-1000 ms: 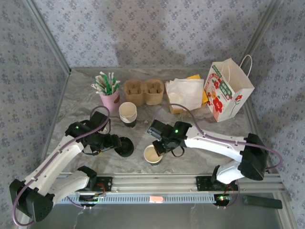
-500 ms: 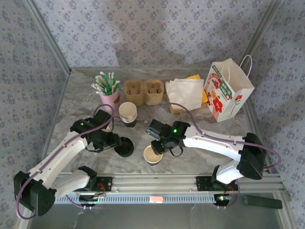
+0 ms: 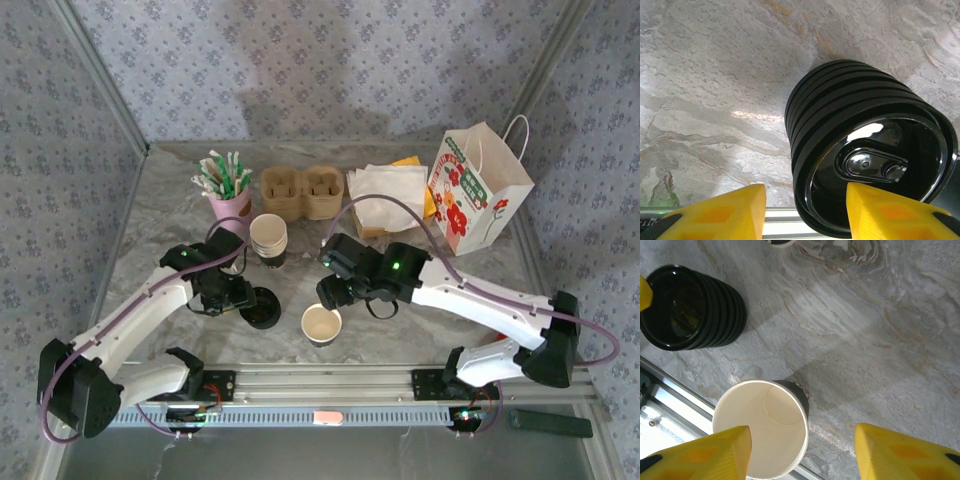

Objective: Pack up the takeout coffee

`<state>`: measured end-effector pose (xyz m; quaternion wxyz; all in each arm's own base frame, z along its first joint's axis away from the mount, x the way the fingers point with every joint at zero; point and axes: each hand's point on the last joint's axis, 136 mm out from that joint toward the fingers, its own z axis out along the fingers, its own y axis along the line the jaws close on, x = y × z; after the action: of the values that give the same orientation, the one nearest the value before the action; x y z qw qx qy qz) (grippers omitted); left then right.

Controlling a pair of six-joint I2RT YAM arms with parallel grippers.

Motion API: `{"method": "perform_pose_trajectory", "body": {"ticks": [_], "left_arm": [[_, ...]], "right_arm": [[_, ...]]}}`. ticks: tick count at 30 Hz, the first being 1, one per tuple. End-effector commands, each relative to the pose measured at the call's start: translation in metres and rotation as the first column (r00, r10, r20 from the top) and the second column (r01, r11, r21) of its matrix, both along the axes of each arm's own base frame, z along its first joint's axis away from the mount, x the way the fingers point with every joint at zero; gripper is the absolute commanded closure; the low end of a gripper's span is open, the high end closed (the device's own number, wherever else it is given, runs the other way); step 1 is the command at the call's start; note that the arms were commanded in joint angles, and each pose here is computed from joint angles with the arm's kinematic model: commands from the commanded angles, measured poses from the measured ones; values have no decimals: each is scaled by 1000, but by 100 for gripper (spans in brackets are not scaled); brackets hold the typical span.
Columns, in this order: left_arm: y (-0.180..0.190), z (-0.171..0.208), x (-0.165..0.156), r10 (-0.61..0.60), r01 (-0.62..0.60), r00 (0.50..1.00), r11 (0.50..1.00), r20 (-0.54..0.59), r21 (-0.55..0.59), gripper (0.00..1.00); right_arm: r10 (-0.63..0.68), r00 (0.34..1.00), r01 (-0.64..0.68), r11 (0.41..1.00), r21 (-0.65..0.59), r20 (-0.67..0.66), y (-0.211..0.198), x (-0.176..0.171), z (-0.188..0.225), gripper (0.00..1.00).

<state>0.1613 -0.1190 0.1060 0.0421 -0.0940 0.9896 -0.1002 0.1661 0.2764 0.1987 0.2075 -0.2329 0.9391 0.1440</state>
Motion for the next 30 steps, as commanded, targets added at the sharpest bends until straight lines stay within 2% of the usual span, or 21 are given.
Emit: {"method": "perform_pose_trajectory", "body": {"ticks": [1,15,22,25,30], "left_arm": [[0,-3,0,-22,22,1000,1000,4,15,57],[-4,-14,2,-30,30,999,999,-11,24,68],[-6,-7,6,-32,32,999,999,7,18,77],[-7,-4,6,-36,36,999,999,12,16,85],[-6,5,6,-43,42,999,999,27,16,86]], "right_arm": [[-55,998,55,998,-5,29,-12,7,12,42],[-92,995,92,996,4,41,-20,17,20,41],[-100,994,100,995,1,41,-22,18,20,41],[-104,994,104,995,-1,43,-23,19,20,41],[-109,993,109,994,4,46,-24,20,21,41]]}}
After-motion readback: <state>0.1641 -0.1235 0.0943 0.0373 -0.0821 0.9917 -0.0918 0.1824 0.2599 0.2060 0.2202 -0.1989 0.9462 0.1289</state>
